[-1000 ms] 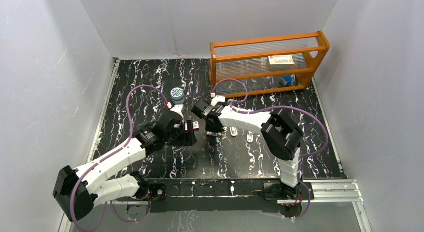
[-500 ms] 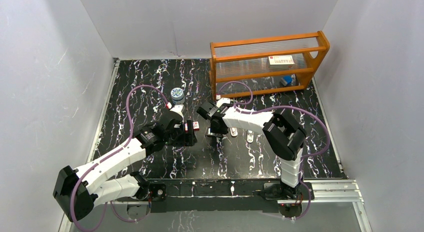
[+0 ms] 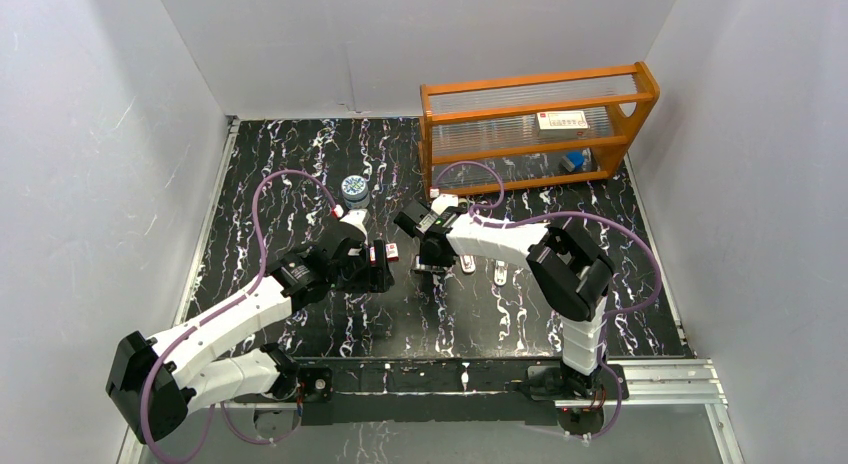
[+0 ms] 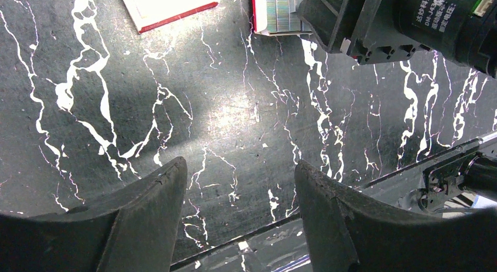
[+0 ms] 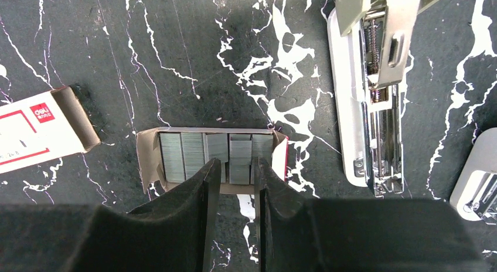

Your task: Load the staples into the stapler

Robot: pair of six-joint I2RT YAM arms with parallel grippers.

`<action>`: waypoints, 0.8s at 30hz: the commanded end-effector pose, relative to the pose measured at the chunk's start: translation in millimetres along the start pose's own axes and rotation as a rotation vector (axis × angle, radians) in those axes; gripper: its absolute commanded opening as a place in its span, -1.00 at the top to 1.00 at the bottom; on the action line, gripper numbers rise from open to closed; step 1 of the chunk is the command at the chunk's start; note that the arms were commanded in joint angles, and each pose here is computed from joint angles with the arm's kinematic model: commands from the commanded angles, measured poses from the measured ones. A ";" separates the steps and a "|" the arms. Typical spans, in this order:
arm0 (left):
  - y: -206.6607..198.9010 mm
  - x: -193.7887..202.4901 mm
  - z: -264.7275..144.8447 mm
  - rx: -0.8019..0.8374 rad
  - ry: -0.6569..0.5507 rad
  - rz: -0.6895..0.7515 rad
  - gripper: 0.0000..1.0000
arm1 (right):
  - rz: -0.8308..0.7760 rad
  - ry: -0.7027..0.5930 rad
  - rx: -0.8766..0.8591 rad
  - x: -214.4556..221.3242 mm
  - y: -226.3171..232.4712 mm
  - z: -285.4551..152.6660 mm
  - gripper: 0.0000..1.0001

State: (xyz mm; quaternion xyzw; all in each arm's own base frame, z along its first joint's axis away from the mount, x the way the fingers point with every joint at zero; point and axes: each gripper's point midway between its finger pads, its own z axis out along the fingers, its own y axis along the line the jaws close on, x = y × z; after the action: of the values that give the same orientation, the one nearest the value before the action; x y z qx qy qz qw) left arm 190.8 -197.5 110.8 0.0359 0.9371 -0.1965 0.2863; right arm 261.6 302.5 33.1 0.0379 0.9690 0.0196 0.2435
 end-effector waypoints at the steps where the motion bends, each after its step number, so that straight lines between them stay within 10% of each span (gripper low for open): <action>1: 3.2 1.1 -0.3 -0.005 -0.004 -0.007 -0.29 | 0.012 -0.039 -0.027 -13.6 1.4 -10.3 0.28; 24: 2.1 3.4 1.3 0.002 0.007 -0.008 -0.29 | 0.003 -0.055 -0.007 -18.9 -2.1 -7.5 0.33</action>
State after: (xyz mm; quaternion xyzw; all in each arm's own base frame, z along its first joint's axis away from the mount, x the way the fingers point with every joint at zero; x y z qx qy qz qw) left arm 188.8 -197.2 106.2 0.0355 0.9386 -0.1965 0.2814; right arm 265.2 298.4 33.1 0.0349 0.9687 0.0145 0.2454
